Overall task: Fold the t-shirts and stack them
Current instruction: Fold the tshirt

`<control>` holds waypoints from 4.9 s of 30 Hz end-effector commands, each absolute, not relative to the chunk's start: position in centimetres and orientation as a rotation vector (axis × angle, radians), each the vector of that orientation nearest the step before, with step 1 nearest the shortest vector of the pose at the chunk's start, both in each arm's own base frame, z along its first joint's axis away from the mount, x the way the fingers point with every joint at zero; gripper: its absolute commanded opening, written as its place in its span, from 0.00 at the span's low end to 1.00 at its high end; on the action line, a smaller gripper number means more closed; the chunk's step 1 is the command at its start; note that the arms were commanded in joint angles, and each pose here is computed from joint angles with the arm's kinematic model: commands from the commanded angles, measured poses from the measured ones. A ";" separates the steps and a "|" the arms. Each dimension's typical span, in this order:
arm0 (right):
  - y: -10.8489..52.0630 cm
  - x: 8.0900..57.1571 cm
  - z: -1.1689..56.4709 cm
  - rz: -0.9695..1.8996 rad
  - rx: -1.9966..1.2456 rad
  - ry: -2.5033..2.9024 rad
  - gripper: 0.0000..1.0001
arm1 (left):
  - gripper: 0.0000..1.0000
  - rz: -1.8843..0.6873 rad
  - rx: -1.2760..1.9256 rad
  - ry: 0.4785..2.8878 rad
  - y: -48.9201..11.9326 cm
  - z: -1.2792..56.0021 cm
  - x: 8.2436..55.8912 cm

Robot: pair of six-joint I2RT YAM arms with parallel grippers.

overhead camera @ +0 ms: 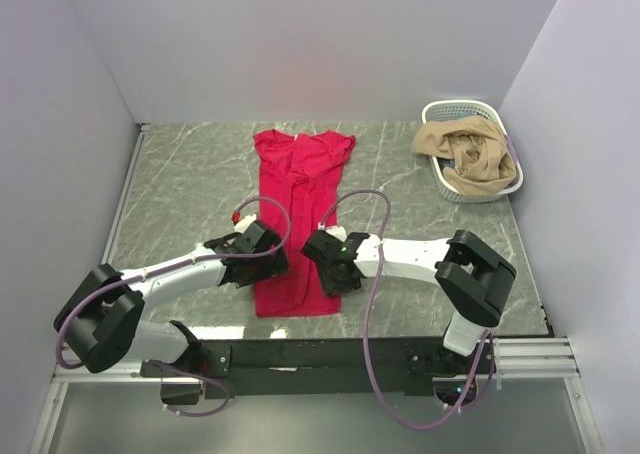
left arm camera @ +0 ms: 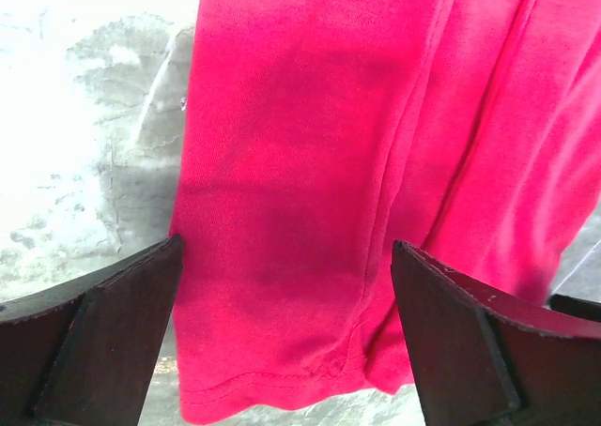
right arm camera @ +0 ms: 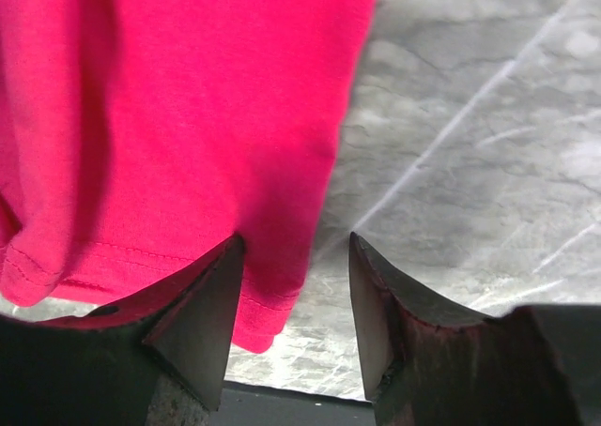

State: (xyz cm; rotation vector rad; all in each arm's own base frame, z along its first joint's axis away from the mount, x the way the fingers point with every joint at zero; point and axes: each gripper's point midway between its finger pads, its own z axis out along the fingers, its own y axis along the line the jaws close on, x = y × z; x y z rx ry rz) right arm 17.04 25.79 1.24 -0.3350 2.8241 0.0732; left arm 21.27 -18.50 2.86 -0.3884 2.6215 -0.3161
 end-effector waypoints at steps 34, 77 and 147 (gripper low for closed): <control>18.0 15.0 3.7 -0.176 -0.221 2.787 0.60 | 0.99 -0.359 -0.108 2.721 -20.0 7.4 15.9; 19.4 14.8 0.5 -0.123 -0.196 2.826 0.62 | 1.00 0.131 -0.014 2.822 -21.0 0.7 12.6; 25.8 14.2 9.6 0.494 -0.165 2.683 0.54 | 1.00 0.004 -0.410 2.199 -20.0 21.7 20.0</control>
